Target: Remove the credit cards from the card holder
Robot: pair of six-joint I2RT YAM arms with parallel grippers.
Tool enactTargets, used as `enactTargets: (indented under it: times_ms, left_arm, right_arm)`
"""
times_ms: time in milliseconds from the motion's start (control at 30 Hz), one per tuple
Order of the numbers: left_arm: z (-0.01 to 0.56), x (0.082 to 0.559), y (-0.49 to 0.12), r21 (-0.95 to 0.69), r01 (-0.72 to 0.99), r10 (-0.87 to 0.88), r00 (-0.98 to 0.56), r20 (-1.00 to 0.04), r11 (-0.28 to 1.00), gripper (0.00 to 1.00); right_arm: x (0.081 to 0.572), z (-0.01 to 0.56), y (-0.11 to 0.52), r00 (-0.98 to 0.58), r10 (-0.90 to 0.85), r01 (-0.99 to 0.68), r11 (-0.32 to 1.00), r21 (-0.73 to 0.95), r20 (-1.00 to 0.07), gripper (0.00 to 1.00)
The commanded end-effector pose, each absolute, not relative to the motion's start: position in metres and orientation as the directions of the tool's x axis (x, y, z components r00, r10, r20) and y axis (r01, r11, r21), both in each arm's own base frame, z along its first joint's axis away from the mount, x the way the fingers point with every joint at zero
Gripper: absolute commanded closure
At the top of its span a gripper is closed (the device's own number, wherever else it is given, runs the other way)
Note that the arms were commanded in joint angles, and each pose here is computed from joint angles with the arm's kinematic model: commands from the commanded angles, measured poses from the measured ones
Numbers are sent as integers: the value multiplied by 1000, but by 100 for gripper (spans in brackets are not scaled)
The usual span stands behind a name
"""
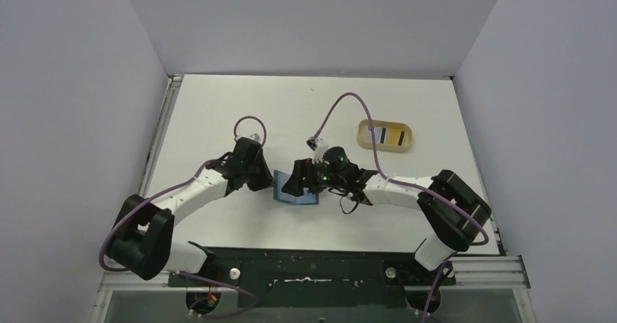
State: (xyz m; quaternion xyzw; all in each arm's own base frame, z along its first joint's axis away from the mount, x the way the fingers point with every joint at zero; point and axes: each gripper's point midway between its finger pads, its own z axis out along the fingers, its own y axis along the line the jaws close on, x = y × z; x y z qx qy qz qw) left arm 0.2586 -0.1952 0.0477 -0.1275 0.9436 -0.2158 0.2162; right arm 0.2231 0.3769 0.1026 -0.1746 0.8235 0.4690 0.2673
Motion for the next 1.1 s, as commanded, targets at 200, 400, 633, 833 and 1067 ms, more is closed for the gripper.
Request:
enactTargets:
  times_ms: [200,400,633,833,1067]
  left_arm:
    - [89,272,-198,-507,-120,-361,-838,-410,854,100]
    - [77,268,-198,-496,-129,-353,-850,-391,859,100]
    - [69,264,-193,-476,-139,-347,-855,-384,869,100]
    - [60,261,-190,-457,-142,-336,-863,-377,878,100]
    - [48,259,-189,-441,-146,-327,-870,-368,886,100]
  right_arm:
    - [250,88,372,-648,-170,-613,694,377,-742,16]
    - [249,84,386,-626,-218,-634,701,326,-749,16]
    - [252,74,377,-625,-229,-611,738,286,-746,16]
    - [272,111,329,-551,-193,-501,854,138,-812,15]
    - [279,165,315,-469,-105,-482,862,155,-877,13]
